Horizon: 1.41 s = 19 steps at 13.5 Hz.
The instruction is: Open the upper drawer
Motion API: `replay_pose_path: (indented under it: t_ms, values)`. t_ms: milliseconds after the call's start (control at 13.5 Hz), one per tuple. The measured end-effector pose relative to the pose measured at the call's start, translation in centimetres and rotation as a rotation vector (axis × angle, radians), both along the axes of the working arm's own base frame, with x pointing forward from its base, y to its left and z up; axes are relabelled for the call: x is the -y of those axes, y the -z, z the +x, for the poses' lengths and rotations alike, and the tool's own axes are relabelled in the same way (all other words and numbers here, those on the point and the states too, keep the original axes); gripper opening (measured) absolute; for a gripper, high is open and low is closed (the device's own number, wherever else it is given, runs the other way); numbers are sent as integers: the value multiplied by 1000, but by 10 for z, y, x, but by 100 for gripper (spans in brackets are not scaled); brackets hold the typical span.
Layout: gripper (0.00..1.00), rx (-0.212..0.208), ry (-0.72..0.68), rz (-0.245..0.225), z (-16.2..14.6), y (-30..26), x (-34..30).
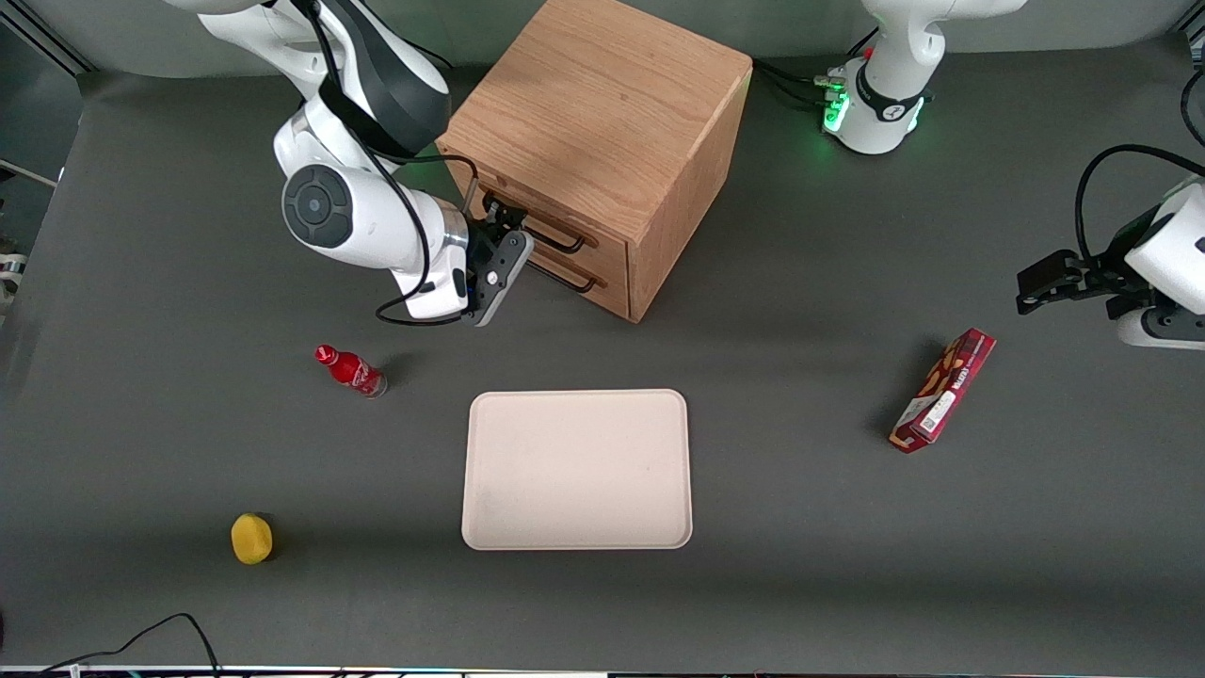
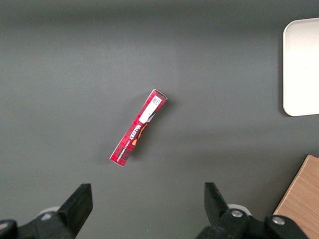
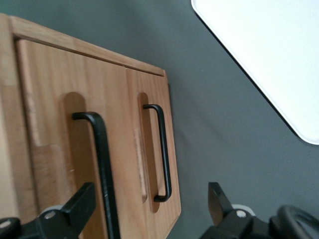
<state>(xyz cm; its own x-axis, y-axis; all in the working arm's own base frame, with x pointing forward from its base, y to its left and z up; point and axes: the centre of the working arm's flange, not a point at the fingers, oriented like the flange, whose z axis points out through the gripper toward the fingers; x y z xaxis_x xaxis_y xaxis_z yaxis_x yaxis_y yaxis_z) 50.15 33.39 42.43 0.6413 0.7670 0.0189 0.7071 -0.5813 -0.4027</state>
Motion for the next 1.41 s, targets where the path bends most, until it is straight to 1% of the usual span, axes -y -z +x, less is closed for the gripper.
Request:
replay_pose_path:
  t_ms: [148,593,963,1407]
  values:
    - [100,8,0,-3,-5,9,-1]
    - [100,-11,-12,-21,-18,20,-2]
    - [100,-26,-6,-11,-24,21,-4]
    - [100,-20,1,-10,-27,31,-5]
